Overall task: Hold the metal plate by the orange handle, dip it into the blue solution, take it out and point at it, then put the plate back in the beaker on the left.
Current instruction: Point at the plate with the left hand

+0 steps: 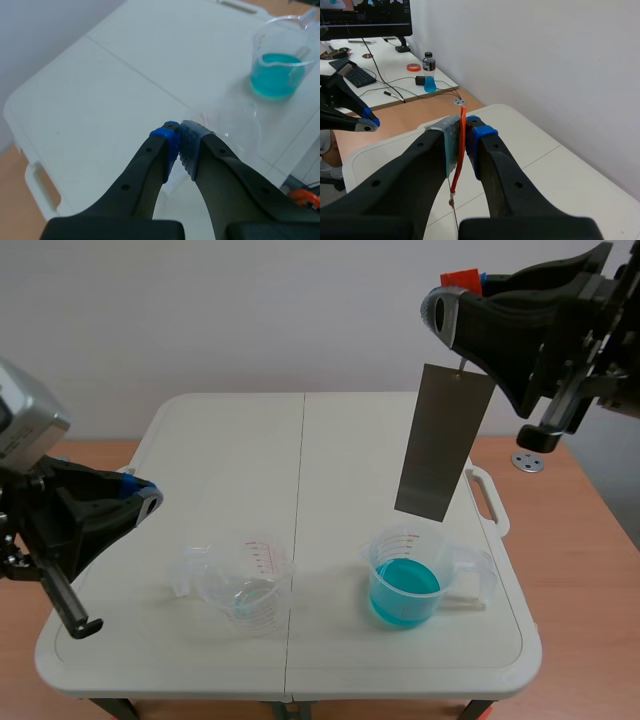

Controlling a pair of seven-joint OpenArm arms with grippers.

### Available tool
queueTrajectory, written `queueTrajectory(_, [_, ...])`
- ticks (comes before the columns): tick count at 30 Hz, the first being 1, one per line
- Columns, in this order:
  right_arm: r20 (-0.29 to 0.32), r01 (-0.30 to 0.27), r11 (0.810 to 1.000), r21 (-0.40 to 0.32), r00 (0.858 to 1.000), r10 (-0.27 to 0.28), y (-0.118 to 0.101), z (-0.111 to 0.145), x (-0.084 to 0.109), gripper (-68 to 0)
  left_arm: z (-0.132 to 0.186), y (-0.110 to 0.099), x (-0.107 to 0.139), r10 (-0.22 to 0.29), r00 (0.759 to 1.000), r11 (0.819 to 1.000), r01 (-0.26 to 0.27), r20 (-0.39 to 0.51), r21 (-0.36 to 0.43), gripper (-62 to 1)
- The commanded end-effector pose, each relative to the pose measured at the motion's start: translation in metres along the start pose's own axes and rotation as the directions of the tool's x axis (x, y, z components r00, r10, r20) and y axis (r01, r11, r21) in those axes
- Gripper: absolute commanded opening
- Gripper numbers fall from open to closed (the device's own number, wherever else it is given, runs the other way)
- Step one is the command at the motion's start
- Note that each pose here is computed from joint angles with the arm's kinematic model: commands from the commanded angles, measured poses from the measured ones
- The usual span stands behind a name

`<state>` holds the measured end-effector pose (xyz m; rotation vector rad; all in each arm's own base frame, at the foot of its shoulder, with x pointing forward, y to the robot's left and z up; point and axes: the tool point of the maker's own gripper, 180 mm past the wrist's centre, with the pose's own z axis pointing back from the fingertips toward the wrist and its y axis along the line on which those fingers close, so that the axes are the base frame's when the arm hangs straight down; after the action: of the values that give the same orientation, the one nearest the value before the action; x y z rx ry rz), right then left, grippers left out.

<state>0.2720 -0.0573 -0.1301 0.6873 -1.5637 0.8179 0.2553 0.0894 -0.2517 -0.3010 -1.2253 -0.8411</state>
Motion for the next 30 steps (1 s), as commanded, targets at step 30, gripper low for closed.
queueTrajectory(30, [0.013,-0.017,1.0,0.014,1.0,0.017,0.0,0.0,0.007,-66.4,-0.099,-0.048,0.02,0.042,0.995,0.964,-0.015,0.096,-0.266,-59.4])
